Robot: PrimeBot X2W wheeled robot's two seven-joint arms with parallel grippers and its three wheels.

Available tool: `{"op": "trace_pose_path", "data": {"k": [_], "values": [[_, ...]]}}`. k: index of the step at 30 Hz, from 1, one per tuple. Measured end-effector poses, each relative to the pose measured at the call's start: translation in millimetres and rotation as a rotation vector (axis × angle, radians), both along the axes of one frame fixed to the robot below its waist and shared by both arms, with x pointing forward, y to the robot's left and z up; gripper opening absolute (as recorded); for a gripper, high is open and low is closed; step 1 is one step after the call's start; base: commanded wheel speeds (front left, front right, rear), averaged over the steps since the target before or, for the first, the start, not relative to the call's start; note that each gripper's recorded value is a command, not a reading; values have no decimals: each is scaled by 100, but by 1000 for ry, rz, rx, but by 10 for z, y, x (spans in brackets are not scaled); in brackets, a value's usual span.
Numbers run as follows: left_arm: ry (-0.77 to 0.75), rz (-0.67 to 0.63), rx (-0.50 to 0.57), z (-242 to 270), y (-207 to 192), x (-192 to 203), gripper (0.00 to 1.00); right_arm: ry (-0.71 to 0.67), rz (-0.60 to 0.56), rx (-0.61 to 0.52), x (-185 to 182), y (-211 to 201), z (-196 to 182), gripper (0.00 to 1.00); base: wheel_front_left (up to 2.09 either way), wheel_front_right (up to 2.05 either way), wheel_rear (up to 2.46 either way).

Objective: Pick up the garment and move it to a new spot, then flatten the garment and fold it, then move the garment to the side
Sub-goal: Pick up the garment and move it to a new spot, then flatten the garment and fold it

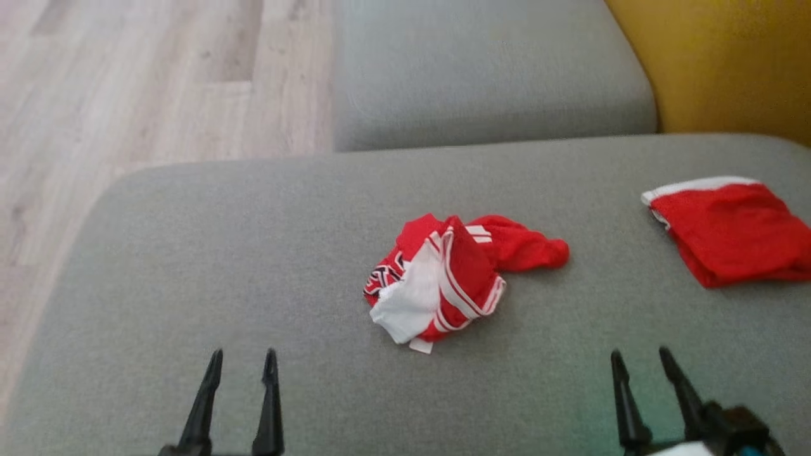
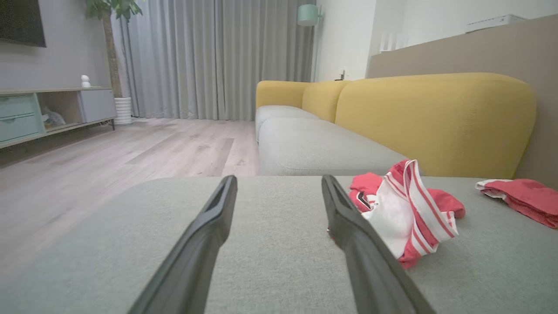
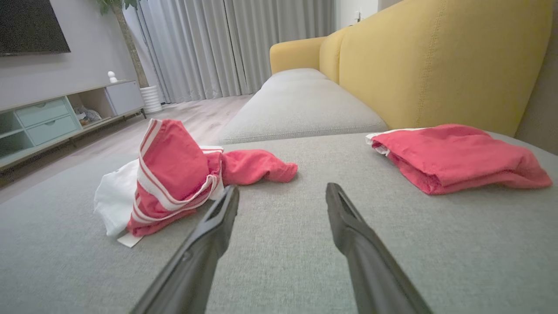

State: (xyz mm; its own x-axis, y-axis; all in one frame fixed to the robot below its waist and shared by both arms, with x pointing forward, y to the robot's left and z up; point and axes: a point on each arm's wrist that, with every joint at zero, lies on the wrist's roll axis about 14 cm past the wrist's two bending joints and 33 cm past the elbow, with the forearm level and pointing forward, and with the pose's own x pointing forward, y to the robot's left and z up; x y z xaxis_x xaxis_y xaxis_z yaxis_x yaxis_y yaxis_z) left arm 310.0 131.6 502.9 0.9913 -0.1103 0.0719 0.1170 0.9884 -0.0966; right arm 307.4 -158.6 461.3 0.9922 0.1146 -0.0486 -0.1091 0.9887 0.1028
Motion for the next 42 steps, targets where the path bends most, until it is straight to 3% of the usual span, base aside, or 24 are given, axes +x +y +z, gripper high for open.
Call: {"op": "trace_pose_path", "data": {"k": [12, 26, 35, 42], "values": [[14, 95, 37, -92, 357, -276, 100, -2, 75, 1, -103, 232, -7, 100, 0, 0, 0], [76, 57, 70, -299, 298, -314, 100, -5, 75, 3, -96, 234, 3, 100, 0, 0, 0], [110, -223, 120, -430, -478, -148, 100, 29, 65, 9, -114, 220, -87, 100, 0, 0, 0], [85, -535, 223, -425, -1337, 219, 100, 22, 57, 6, 10, 202, -48, 100, 0, 0, 0]]}}
